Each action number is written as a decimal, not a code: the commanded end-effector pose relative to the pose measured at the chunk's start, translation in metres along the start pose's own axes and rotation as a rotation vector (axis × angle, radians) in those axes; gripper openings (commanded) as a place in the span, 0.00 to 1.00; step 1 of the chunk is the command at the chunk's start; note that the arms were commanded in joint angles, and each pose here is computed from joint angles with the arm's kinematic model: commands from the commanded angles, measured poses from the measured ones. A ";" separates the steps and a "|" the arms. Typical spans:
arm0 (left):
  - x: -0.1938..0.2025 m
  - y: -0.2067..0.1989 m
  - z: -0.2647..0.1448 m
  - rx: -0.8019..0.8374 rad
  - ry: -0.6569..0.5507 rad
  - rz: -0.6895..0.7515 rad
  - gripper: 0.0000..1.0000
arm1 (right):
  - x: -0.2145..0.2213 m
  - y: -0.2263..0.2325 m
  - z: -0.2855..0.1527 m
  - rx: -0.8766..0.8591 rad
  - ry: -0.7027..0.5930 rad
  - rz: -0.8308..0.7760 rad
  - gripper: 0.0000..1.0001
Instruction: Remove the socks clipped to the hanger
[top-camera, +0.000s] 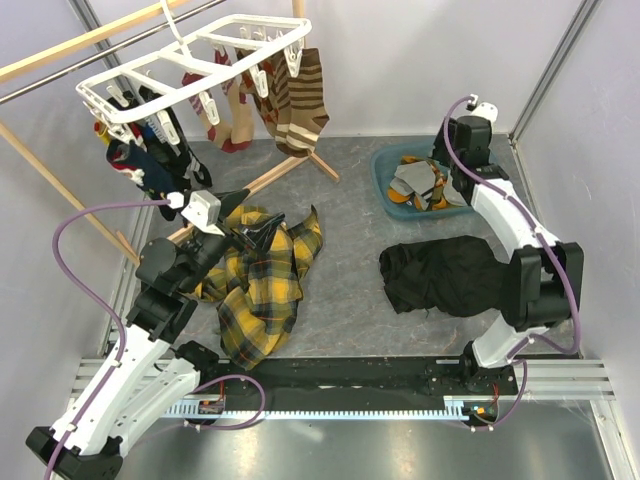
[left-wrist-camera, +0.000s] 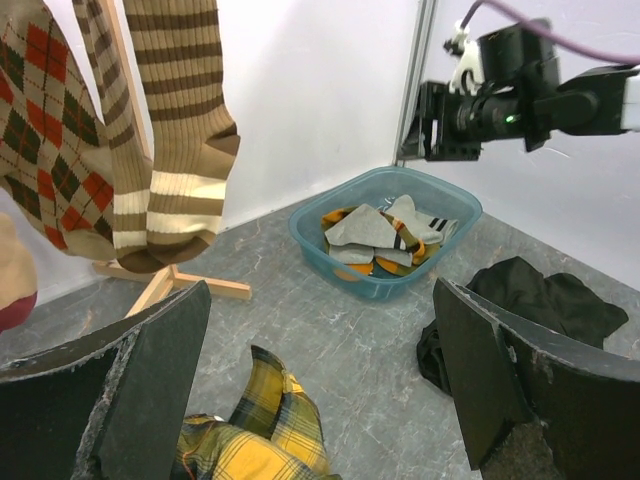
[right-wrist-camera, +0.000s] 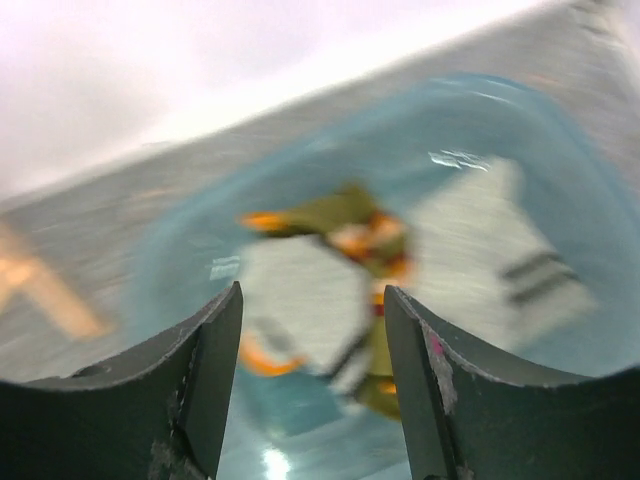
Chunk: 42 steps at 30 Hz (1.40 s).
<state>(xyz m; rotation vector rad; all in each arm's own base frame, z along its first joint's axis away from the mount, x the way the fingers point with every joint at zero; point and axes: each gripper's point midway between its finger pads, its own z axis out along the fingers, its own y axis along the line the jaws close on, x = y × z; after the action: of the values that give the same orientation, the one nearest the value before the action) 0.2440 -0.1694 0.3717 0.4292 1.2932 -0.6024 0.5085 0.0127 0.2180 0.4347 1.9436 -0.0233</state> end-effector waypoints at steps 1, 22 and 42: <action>-0.011 0.001 -0.001 -0.006 -0.031 0.034 0.99 | -0.053 0.091 -0.052 -0.476 -0.186 0.045 0.66; -0.010 -0.004 0.000 0.022 -0.030 0.021 0.99 | -0.041 0.304 -0.174 -1.306 -0.439 -0.151 0.79; -0.009 -0.003 0.000 0.021 -0.032 0.021 0.99 | -0.024 0.356 -0.150 -1.337 -0.515 -0.211 0.65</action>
<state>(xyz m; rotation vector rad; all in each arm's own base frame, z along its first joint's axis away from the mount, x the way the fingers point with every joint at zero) 0.2425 -0.1701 0.3714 0.4356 1.2934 -0.6071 0.4995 0.3673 0.3261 -0.5878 1.2627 0.9100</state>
